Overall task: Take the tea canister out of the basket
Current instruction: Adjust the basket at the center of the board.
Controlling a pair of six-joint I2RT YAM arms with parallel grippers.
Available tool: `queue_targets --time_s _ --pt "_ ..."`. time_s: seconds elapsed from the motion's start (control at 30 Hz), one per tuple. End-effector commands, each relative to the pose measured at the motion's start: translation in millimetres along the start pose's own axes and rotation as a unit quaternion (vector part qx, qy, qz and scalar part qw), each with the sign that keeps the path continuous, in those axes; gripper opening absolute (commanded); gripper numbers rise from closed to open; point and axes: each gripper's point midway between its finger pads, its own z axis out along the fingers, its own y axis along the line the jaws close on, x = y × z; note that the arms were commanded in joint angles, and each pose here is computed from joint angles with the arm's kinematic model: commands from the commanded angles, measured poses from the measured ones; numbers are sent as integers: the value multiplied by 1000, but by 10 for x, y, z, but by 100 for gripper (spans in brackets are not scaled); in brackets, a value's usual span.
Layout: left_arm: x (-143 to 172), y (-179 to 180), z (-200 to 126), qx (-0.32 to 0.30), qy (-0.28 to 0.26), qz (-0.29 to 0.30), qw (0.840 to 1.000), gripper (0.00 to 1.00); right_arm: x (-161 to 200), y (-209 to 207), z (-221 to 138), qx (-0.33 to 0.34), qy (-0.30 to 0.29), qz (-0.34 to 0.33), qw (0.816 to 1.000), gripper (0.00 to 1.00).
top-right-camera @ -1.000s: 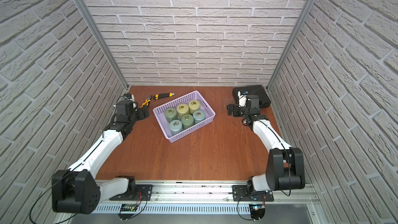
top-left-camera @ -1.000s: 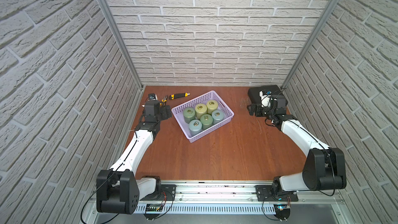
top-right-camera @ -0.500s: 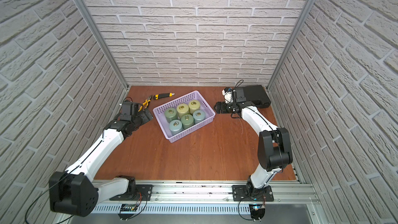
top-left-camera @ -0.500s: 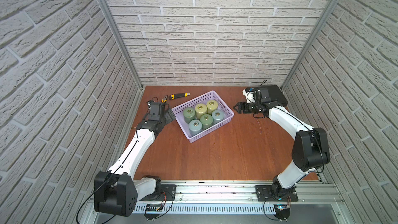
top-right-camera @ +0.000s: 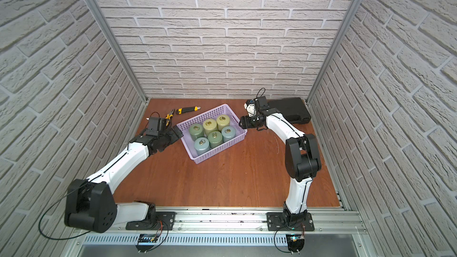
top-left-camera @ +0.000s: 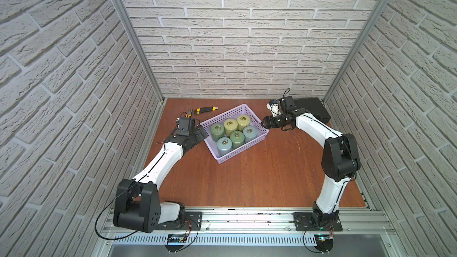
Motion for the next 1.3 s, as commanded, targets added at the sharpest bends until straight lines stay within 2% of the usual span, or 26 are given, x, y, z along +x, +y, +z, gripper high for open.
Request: queue_targets --time_s 0.0,0.33,0.7,1.0,1.2,1.27 --pt "13 -84 51 16 -1 -7 1000 98 -21 13 62 8 8 -16 1000 69" --pt "91 -131 135 18 12 -10 1000 98 52 7 352 6 38 -20 999 48" --pt "116 -163 181 21 20 -10 1000 98 60 -7 414 9 48 -28 998 24" --pt "94 -193 194 24 20 -7 999 98 105 -84 334 36 48 -20 998 12" --pt "89 -253 221 37 21 -3 999 94 220 -175 251 59 45 -1 997 10" --pt "92 -287 236 42 26 2 999 93 211 -198 120 69 33 10 997 9"
